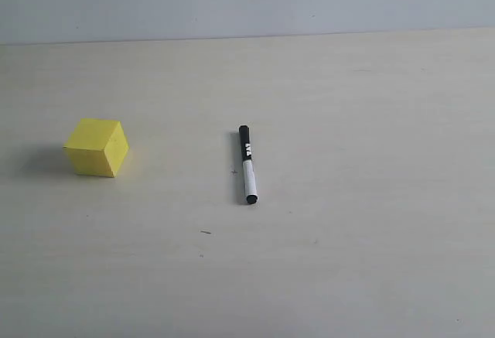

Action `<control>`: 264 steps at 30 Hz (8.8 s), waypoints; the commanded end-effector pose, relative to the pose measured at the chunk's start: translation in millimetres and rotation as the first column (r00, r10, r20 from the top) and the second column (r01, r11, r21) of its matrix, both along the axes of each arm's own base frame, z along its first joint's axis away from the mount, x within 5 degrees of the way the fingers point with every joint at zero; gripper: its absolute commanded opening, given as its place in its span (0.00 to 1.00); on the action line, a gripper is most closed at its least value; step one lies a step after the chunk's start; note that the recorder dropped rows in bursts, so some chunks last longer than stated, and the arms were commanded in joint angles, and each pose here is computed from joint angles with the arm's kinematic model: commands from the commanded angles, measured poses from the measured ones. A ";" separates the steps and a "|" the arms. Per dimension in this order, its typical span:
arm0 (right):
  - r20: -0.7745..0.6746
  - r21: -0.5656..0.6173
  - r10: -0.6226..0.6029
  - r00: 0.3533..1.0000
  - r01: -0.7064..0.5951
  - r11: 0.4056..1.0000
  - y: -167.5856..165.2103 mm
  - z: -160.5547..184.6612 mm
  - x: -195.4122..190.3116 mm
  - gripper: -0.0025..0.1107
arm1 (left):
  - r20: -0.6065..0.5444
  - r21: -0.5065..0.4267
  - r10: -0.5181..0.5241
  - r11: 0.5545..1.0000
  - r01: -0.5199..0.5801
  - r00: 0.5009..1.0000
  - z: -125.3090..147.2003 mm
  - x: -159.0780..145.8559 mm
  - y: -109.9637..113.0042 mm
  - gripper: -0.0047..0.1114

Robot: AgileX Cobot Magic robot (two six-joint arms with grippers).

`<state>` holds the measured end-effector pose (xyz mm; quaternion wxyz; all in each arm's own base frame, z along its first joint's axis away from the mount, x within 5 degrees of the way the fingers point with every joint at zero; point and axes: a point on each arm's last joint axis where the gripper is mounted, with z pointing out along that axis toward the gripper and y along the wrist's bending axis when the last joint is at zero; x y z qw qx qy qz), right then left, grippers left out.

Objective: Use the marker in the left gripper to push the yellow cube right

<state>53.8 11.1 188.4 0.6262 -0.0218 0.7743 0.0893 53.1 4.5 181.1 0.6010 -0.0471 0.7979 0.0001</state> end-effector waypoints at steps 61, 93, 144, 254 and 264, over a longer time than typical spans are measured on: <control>0.008 -0.003 0.000 1.000 0.000 1.000 -0.1 -0.6 -0.1 0.02 | -0.834 -0.179 -0.334 0.917 0.358 0.439 2.6 259.9 -329.5 0.57; 0.008 -0.003 0.000 1.000 0.000 1.000 -0.1 -0.6 -0.1 0.02 | -0.919 -0.105 -0.195 0.958 0.265 0.343 -61.1 260.9 -329.7 0.56; 0.008 -0.003 0.000 1.000 0.000 1.000 -0.1 -0.6 -0.1 0.02 | -0.774 0.606 0.436 0.719 0.339 0.460 78.3 256.6 39.9 0.04; 0.008 -0.003 0.000 1.000 0.000 1.000 -0.1 -0.6 -0.1 0.02 | -0.915 0.390 -0.157 -0.112 0.914 0.371 -32.0 278.0 -122.7 0.04; 0.008 -0.003 0.000 1.000 0.000 1.000 -0.1 -0.6 -0.1 0.02 | -0.874 0.437 -0.319 -0.183 0.881 0.368 -31.2 260.1 -179.6 0.04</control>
